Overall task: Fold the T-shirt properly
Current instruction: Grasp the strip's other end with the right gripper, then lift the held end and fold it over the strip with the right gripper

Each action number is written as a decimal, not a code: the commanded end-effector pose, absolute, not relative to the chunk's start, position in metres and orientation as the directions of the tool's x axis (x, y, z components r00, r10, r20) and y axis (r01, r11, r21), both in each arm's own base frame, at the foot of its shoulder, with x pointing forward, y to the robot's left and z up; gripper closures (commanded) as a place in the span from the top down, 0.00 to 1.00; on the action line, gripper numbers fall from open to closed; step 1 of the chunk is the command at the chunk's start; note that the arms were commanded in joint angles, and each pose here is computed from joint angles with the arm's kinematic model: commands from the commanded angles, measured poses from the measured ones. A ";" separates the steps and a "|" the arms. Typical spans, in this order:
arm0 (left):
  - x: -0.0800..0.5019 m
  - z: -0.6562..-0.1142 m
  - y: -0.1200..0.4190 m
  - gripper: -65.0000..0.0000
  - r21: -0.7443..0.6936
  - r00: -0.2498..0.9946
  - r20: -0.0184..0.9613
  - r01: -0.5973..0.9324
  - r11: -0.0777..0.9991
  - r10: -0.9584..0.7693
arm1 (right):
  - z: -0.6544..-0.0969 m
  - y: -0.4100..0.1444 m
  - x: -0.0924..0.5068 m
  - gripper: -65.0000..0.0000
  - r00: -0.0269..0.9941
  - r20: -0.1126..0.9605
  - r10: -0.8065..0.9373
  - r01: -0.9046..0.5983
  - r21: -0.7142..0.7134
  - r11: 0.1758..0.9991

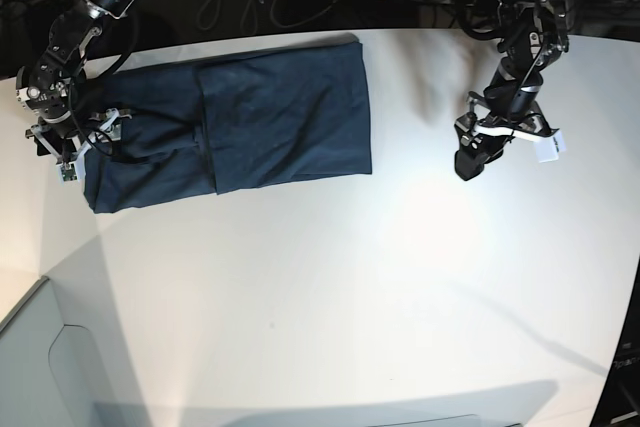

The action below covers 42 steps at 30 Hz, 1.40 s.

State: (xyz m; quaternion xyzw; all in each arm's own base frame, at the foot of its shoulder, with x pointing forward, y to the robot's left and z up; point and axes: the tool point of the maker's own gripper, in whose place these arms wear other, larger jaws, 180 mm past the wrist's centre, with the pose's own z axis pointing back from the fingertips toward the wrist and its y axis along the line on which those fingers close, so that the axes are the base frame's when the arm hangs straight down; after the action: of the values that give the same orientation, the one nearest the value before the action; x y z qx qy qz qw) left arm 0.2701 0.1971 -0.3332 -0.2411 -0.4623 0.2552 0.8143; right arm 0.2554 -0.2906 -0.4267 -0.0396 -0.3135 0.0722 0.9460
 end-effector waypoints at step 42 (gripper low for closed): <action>0.263 -0.332 0.198 0.54 -0.627 0.443 0.633 -0.187 0.756 0.635 | -0.362 -0.249 0.268 0.00 0.729 0.613 0.305 -0.171 -0.267 0.948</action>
State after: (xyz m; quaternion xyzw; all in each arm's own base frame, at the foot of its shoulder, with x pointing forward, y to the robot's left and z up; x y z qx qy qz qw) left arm 0.2591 0.1969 -0.3420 -0.2371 -0.4489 0.2599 0.8214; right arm 0.2639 -0.2463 -0.3696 -0.0917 -0.3321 0.1256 0.9303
